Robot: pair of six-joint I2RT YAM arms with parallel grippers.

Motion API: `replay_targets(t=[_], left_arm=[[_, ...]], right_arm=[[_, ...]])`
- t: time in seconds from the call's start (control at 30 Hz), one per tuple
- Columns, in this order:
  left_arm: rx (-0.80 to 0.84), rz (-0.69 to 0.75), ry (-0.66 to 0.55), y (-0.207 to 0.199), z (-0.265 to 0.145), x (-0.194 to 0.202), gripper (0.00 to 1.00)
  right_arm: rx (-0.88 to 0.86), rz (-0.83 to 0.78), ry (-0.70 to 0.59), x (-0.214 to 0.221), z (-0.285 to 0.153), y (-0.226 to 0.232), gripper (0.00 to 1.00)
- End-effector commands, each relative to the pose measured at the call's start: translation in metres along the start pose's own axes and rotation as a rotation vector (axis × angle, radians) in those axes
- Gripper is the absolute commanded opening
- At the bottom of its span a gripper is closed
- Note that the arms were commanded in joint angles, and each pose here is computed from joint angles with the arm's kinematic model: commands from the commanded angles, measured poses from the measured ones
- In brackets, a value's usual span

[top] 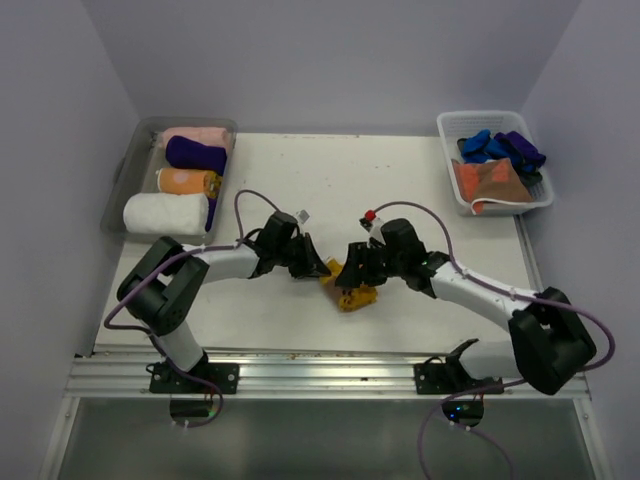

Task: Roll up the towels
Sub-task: Roll the towel

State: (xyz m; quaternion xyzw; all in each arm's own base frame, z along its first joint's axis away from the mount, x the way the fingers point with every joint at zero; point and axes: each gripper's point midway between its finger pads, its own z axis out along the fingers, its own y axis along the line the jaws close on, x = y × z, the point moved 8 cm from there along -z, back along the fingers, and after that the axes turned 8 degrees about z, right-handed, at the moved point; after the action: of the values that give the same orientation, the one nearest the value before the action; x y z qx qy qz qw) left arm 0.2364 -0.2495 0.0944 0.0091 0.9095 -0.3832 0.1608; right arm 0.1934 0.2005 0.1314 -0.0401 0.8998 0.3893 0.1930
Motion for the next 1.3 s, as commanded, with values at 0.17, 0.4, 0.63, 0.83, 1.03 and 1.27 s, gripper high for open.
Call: replay_targets(t=[0.17, 0.4, 0.63, 0.83, 1.03, 1.27], left_arm=[[-0.118, -0.031, 0.010, 0.000, -0.011, -0.003, 0.00], [-0.137, -0.030, 0.016, 0.000, -0.012, -0.003, 0.00], [-0.149, -0.030, 0.019, 0.001, -0.013, -0.003, 0.00], [-0.145, -0.025, 0.017, 0.000, -0.014, -0.003, 0.00], [-0.140, -0.026, 0.018, -0.002, -0.017, -0.002, 0.00], [-0.110, -0.023, -0.002, -0.009, -0.022, -0.005, 0.08]], right_arm=[[0.526, -0.399, -0.244, 0.005, -0.032, 0.034, 0.62], [0.628, -0.792, -0.271, 0.039, -0.007, 0.081, 0.61], [0.595, -0.906, -0.231, 0.057, 0.019, 0.083, 0.61], [0.656, -0.902, -0.195, 0.063, 0.037, 0.057, 0.64], [0.710, -0.878, -0.150, 0.072, 0.050, 0.030, 0.64], [0.733, -0.776, -0.103, 0.087, 0.061, 0.001, 0.50]])
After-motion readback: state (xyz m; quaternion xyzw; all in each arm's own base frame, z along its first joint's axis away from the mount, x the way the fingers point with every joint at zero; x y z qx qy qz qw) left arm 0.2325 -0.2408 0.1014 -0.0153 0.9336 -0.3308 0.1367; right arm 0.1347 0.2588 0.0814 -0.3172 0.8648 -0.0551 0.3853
